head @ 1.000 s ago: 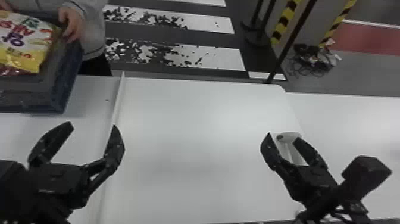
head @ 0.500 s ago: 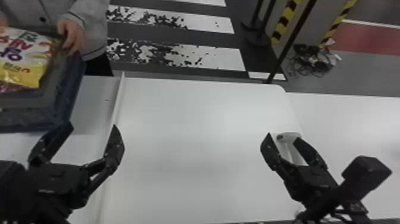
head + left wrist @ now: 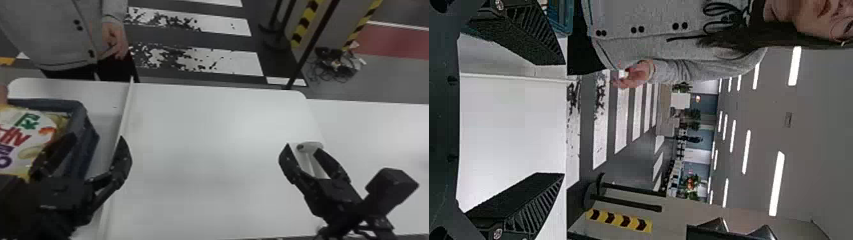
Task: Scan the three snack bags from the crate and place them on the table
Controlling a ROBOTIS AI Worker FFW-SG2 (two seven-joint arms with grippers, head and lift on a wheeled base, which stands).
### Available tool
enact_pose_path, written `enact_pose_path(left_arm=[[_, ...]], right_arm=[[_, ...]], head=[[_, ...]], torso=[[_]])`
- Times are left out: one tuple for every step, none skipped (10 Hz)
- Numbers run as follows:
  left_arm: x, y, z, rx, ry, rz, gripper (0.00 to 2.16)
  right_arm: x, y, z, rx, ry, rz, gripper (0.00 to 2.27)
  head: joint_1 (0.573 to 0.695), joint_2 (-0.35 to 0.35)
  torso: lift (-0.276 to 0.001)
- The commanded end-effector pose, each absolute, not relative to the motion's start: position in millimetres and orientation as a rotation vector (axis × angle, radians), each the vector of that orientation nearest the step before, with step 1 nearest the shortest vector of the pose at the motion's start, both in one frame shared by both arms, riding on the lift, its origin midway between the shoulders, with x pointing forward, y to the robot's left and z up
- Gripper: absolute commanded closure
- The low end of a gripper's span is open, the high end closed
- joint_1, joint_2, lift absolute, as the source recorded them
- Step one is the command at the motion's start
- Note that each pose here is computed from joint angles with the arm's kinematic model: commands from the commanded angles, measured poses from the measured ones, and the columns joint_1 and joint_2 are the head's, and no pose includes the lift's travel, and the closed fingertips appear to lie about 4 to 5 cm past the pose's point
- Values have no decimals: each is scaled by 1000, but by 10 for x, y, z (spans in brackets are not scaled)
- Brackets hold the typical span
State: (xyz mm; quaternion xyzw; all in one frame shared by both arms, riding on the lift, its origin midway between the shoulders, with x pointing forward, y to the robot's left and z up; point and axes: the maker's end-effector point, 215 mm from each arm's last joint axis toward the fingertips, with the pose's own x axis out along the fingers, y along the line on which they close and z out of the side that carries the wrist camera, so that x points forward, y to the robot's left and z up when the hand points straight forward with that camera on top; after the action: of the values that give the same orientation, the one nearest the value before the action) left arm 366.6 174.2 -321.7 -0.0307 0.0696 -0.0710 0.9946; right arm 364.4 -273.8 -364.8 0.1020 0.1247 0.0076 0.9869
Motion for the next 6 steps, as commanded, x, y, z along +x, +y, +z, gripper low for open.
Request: enact_pose_path(left_arm=[[3667,1745,-3209,-63,137,-141,80],[3663,1754,-3184,-63,129,-140,76],[3664,1771,-3132,-62,113,-137,73],[3653,1770,-3122,-64,113,-136,73],[3650,1783,-3071,-64,104,-132,73],[3639,1825,-3009,-61,94,-125,73]], right_arm=[[3643,-2730,-3652,206,251,16,140],[3643,-2730,-3652,206,251,16,140],[3643,-2723,-3653,207,252,18,140],[3642,-2715,-3661,209,253,19,140],[3636,-2702,-3687,212,258,20,140],[3639,-2696,-3679,212,255,21,140]], head=[[695,-156],[695,-156],[695,-154],[695,-152],[695,-151],[695,-148]], torso=[[-62],[-62],[-62],[-62],[-62],[-62]])
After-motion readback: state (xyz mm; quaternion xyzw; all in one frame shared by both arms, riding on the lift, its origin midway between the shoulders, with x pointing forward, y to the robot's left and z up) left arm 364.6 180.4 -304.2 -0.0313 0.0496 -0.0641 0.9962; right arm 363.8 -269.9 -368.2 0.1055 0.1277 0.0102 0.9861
